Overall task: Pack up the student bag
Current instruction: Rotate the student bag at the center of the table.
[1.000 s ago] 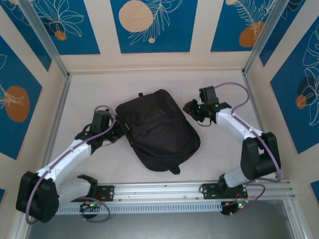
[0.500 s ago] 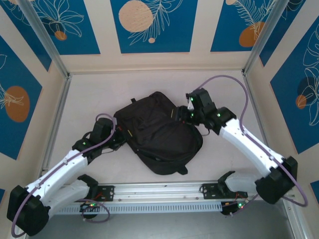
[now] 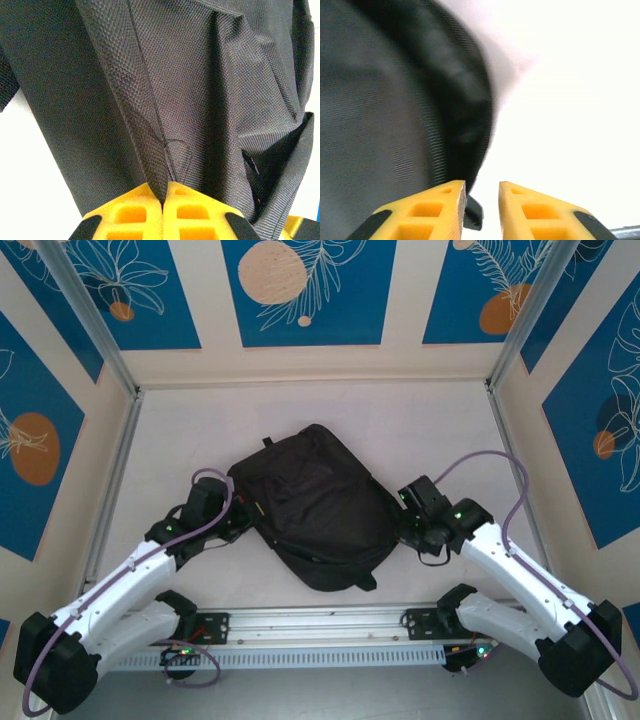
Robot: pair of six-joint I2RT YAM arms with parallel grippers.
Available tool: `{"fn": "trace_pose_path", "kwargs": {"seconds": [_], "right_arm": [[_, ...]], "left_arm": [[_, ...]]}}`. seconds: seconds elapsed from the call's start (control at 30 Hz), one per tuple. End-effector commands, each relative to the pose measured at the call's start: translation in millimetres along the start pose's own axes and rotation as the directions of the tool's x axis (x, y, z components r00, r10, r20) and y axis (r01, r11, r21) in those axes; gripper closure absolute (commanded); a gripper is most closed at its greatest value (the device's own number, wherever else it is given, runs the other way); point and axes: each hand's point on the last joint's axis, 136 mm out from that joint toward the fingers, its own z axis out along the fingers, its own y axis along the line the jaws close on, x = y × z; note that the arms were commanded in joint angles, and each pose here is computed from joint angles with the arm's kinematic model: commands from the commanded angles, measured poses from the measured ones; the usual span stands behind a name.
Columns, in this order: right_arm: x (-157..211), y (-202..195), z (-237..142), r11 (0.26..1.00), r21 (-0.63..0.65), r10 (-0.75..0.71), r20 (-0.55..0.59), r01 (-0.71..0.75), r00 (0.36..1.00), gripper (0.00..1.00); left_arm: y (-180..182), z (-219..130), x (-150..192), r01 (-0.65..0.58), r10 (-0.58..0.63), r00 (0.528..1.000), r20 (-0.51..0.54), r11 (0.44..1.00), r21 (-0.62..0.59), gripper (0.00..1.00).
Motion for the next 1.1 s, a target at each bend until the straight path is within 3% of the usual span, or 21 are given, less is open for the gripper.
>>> {"fn": "trace_pose_path", "kwargs": {"seconds": [0.0,0.23,0.47,0.73,0.97,1.03,1.07], "right_arm": [[4.8,-11.6,13.3,0.992,0.01,0.123,-0.019,-0.123,0.992,0.76],[-4.6,29.6,46.3,0.969,-0.192,0.134,-0.115,-0.154,0.984,0.67],[-61.1,70.7,46.6,0.939,-0.321,0.112,-0.043,-0.12,0.993,0.67],[-125.6,106.2,52.1,0.945,-0.315,0.089,-0.002,-0.085,0.996,0.67],[-132.6,96.5,-27.2,0.96,-0.209,-0.124,0.28,0.186,0.952,0.6],[-113.0,110.0,-55.2,0.897,-0.287,-0.232,0.346,0.338,0.909,0.61],[-94.0,123.4,-69.3,0.823,-0.355,-0.31,0.375,0.444,0.874,0.62]], "left_arm": [[-17.5,-11.4,-6.8,-0.049,0.047,0.998,0.031,0.998,0.035,1.0],[-17.3,-13.6,-8.1,-0.055,0.054,0.998,0.038,0.998,0.03,1.0],[-19.0,-12.6,-6.8,-0.043,0.042,0.999,0.028,0.998,0.038,1.0],[-25.3,-8.8,-6.5,-0.015,0.014,1.0,0.012,0.998,0.06,1.0],[-35.5,-9.7,-7.7,0.003,-0.003,1.0,0.0,0.997,0.083,1.0],[-38.6,-8.5,-7.9,0.014,-0.014,1.0,-0.005,0.996,0.092,1.0],[-41.0,-8.1,-8.3,0.019,-0.019,1.0,-0.008,0.995,0.099,1.0]]}}
